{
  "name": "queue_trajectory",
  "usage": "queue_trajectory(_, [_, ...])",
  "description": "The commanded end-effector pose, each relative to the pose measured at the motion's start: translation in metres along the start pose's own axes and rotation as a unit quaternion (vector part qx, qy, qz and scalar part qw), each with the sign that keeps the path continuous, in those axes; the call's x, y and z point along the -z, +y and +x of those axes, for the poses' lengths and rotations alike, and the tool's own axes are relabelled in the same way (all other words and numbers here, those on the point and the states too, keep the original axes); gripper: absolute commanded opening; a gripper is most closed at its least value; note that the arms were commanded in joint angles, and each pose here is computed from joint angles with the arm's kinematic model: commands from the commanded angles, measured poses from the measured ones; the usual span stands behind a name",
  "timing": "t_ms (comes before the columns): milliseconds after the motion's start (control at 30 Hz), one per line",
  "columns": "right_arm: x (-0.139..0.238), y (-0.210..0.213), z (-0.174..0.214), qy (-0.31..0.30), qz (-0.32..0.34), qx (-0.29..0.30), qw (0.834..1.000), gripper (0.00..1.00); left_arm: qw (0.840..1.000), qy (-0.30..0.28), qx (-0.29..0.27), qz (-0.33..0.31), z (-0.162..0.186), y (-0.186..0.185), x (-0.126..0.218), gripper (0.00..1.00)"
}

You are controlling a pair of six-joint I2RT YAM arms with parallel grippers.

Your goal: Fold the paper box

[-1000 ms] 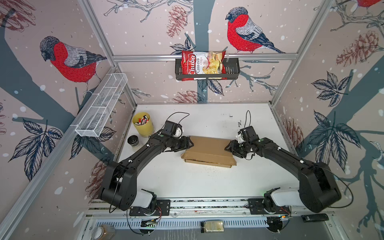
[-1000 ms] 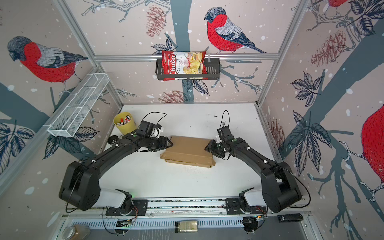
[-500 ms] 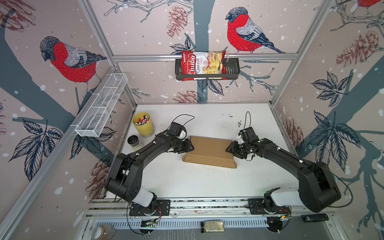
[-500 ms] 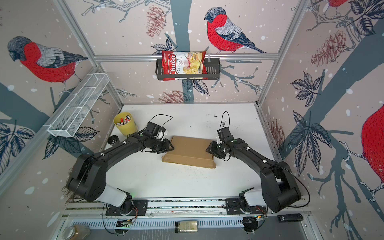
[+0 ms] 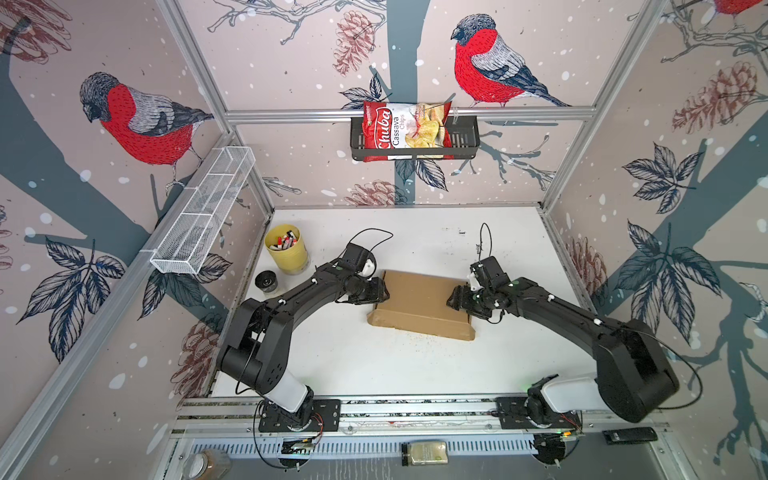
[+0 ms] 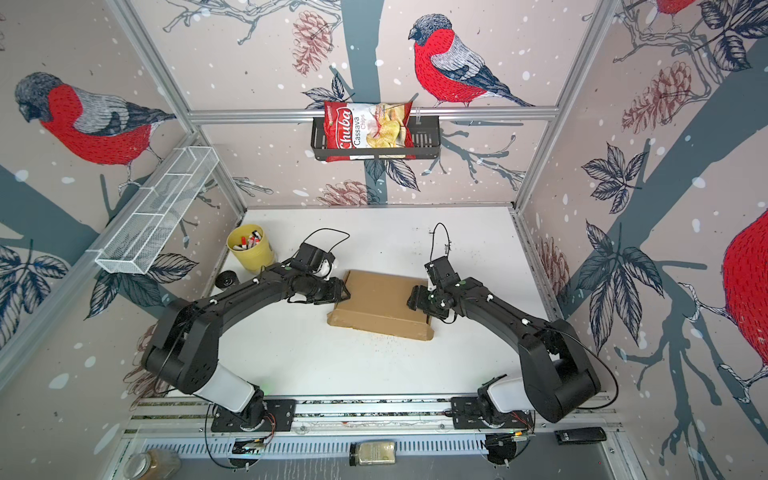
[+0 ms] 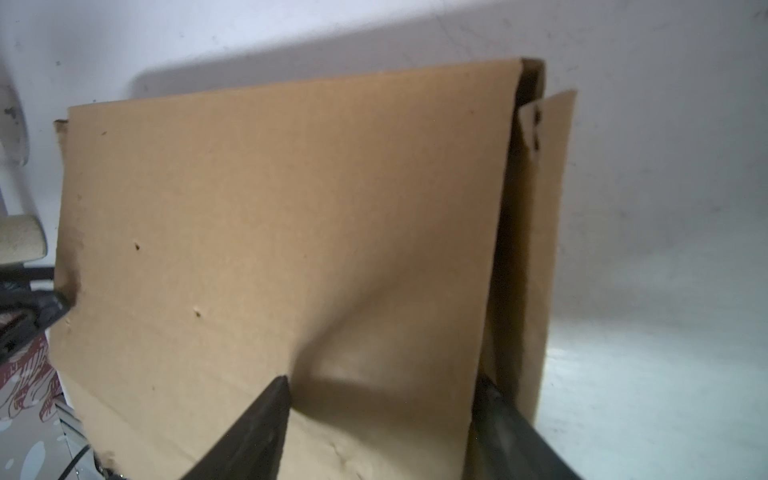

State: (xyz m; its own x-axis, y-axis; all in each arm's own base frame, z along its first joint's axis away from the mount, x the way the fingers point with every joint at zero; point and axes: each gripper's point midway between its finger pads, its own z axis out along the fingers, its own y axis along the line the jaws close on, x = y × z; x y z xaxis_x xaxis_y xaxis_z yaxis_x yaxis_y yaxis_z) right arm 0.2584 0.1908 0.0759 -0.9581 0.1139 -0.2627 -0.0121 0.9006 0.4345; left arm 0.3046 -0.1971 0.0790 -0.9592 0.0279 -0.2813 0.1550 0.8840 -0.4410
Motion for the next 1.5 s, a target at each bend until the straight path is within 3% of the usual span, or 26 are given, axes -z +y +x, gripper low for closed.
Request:
queue_trajectory(0, [0.002, -0.005, 0.009, 0.010, 0.009, 0.017, 1.000, 0.74, 1.000, -0.005, -0.005, -0.005, 0.000, 0.000, 0.013, 0.70])
queue_trajectory(133, [-0.010, -0.020, 0.013, 0.018, 0.032, 0.015, 0.999, 0.74, 0.999, -0.039, -0.031, 0.008, -0.015, -0.007, 0.020, 0.82])
queue_trajectory(200, [-0.009, -0.023, 0.009, 0.015, 0.043, 0.017, 0.999, 0.74, 0.999, -0.045, -0.030, 0.007, -0.017, -0.002, 0.016, 0.83])
queue_trajectory(300, [0.010, -0.001, -0.006, -0.013, 0.007, 0.033, 0.999, 0.76, 0.998, -0.063, -0.028, 0.009, -0.021, -0.002, 0.017, 0.83])
queue_trajectory(467, [0.044, 0.004, -0.022, -0.036, -0.014, 0.029, 0.999, 0.83, 0.985, -0.168, -0.013, -0.025, -0.051, 0.010, 0.050, 0.88])
queue_trajectory(500, [0.046, -0.002, -0.023, -0.036, -0.010, 0.025, 0.999, 0.83, 0.982, -0.190, 0.002, -0.013, -0.056, 0.013, 0.059, 0.96])
queue_trajectory(567, [0.044, -0.019, -0.021, -0.032, 0.006, 0.013, 0.999, 0.84, 0.975, -0.219, 0.023, 0.037, -0.062, 0.014, 0.069, 0.97])
queue_trajectory(633, [0.041, -0.025, -0.020, -0.025, 0.008, 0.012, 1.000, 0.84, 0.968, -0.234, 0.007, 0.092, -0.062, 0.003, 0.075, 0.97])
queue_trajectory(833, [0.020, -0.028, -0.005, 0.007, -0.007, 0.006, 1.000, 0.77, 0.979, -0.125, -0.002, 0.163, -0.028, -0.018, 0.040, 0.85])
queue_trajectory(1033, [-0.003, -0.042, 0.007, 0.024, -0.014, -0.014, 0.999, 0.67, 0.993, -0.054, -0.006, 0.100, 0.008, 0.001, -0.004, 0.86])
queue_trajectory(1133, [-0.014, -0.045, 0.013, 0.036, -0.015, -0.021, 0.999, 0.64, 0.997, -0.028, 0.004, 0.072, 0.019, 0.017, -0.022, 0.73])
queue_trajectory(1200, [-0.018, -0.047, 0.013, 0.034, -0.009, -0.023, 0.999, 0.63, 0.998, -0.013, 0.010, 0.061, 0.024, 0.023, -0.031, 0.56])
queue_trajectory(1300, [-0.019, -0.046, 0.012, 0.035, -0.006, -0.019, 0.999, 0.63, 0.999, 0.001, 0.007, 0.048, 0.028, 0.027, -0.036, 0.43])
queue_trajectory(1400, [-0.017, -0.041, 0.010, 0.031, -0.014, -0.016, 0.999, 0.64, 0.999, 0.007, 0.008, 0.042, 0.029, 0.029, -0.037, 0.37])
queue_trajectory(1467, [-0.012, -0.032, 0.006, 0.027, -0.036, -0.013, 0.999, 0.67, 0.999, 0.006, 0.010, 0.048, 0.023, 0.023, -0.030, 0.42])
